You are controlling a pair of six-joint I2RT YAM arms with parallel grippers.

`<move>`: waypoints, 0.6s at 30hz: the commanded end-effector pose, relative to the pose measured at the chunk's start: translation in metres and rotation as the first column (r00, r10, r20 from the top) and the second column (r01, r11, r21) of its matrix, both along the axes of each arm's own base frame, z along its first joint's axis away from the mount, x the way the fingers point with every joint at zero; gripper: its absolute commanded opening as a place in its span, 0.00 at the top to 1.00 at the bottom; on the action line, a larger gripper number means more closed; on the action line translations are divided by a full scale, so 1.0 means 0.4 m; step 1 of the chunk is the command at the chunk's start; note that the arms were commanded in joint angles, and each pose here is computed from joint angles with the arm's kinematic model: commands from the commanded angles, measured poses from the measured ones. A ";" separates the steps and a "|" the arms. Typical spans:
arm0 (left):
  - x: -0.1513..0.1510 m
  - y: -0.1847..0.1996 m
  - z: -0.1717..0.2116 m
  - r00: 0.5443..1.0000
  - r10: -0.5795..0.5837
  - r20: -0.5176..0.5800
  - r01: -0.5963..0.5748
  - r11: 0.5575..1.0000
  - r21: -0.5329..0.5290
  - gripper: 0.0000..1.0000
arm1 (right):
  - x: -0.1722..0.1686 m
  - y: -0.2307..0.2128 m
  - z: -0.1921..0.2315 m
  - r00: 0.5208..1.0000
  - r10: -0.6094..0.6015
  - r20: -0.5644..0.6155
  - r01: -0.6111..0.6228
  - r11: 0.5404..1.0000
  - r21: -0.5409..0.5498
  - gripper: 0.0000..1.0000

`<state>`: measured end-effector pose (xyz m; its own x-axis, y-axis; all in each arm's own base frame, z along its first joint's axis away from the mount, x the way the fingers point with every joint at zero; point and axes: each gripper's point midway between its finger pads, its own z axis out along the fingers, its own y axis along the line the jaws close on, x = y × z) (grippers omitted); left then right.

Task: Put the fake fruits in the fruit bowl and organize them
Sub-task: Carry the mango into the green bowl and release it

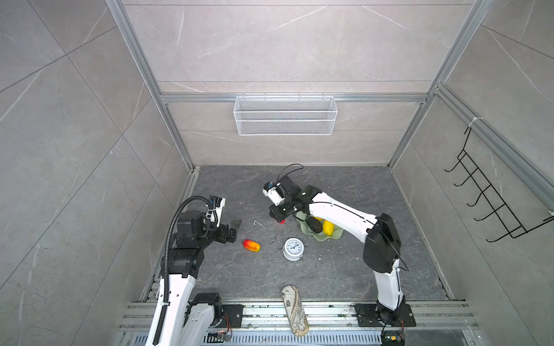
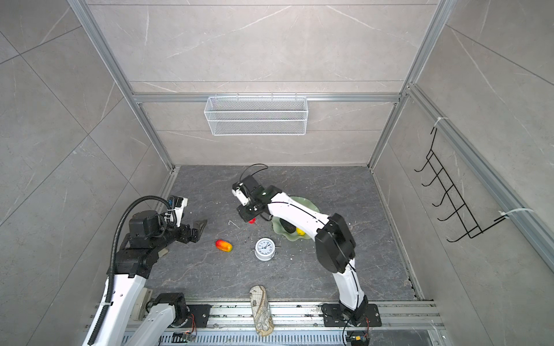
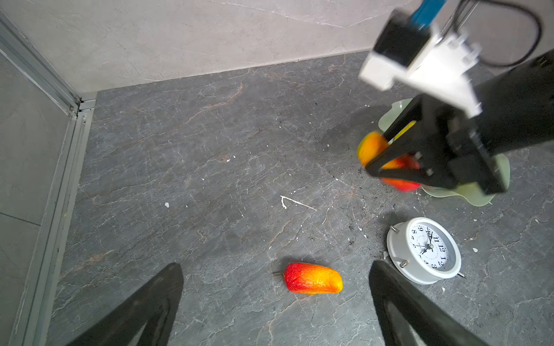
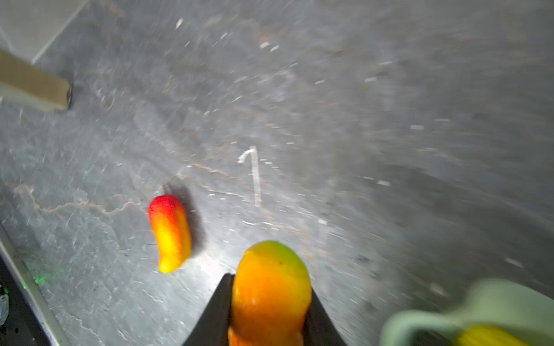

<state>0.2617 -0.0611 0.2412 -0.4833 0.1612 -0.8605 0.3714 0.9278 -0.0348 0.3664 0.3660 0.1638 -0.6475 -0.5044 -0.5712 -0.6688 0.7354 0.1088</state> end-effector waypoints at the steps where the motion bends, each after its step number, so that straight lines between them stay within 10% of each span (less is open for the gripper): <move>1: 0.003 -0.004 0.014 0.999 -0.010 0.030 0.010 1.000 0.000 0.00 | 0.053 -0.164 -0.033 0.992 -0.128 0.008 0.128 0.989 -0.078 0.81; 18: 0.005 -0.004 0.010 1.000 -0.009 0.024 0.009 1.000 -0.001 0.00 | 0.146 -0.548 -0.099 0.898 -0.440 0.005 0.432 0.881 -0.195 0.81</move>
